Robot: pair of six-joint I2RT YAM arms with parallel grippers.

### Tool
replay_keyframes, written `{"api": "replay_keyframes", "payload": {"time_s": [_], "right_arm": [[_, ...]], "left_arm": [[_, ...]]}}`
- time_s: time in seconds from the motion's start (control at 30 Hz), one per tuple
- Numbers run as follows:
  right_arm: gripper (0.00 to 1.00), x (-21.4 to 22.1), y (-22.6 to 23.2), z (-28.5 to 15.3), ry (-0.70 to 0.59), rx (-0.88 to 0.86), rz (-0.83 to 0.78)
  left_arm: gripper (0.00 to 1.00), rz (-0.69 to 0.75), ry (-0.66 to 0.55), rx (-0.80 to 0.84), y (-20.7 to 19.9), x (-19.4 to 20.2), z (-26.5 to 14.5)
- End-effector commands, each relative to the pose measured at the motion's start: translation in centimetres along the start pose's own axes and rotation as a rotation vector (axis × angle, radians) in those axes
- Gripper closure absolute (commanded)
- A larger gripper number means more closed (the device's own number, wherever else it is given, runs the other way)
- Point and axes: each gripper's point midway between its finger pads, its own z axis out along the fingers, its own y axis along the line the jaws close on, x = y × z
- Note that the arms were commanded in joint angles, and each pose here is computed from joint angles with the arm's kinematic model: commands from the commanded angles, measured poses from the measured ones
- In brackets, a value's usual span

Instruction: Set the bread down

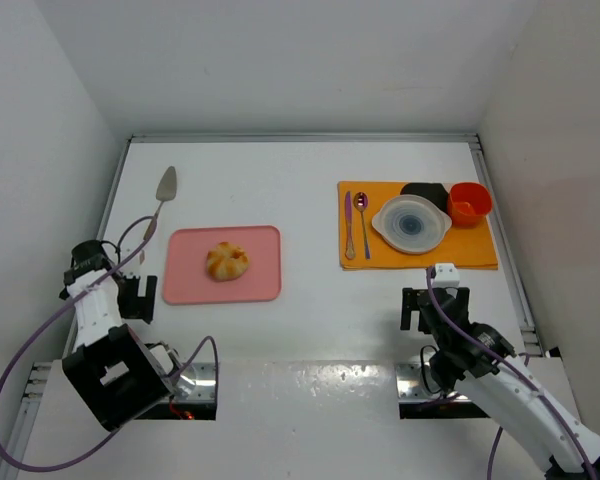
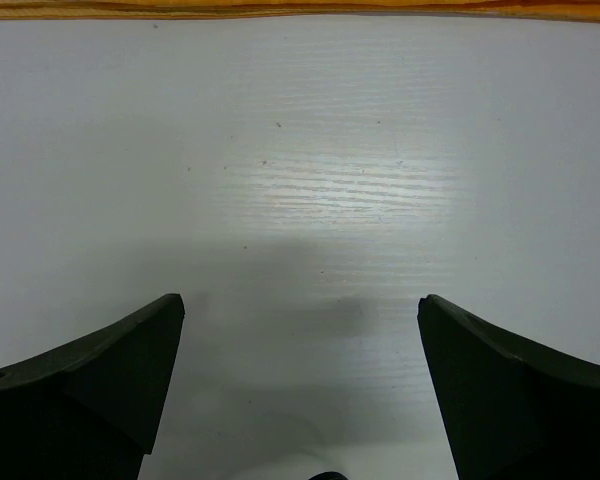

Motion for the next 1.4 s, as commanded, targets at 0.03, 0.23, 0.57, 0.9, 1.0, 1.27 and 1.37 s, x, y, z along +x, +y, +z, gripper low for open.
{"api": "replay_keyframes", "payload": {"time_s": [0.03, 0.23, 0.57, 0.9, 1.0, 1.27, 1.37], "right_arm": [[0.0, -0.8, -0.1, -0.1, -0.023, 0.012, 0.017], [0.0, -2.6, 1.5, -0.5, -0.048, -0.065, -0.008], [0.22, -17.3, 16.4, -0.2, -0.056, -0.31, -0.127], [0.3, -19.6, 35.7, 7.1, 0.009, -0.516, -0.05], [0.3, -18.1, 37.1, 10.3, 0.057, -0.456, -0.06], [0.35, -14.3, 37.7, 14.6, 0.151, -0.35, -0.031], [0.37, -13.8, 37.6, 14.5, 0.154, -0.337, -0.047]], "left_arm": [[0.0, -0.025, -0.093, -0.007, 1.1, -2.6, -2.1], [0.0, -0.012, -0.326, -0.149, 6.3, -9.9, -10.6], [0.13, 0.042, -0.391, -0.157, 9.2, -20.5, -15.2], [0.29, 0.036, -0.255, 0.184, 3.7, -24.8, -2.3], [0.29, 0.086, -0.29, 0.18, 3.1, -27.3, -1.6], [0.29, 0.211, -0.271, 0.225, 0.1, -30.0, 1.9], [0.31, 0.224, -0.246, 0.223, -0.9, -29.9, 3.2]]}}
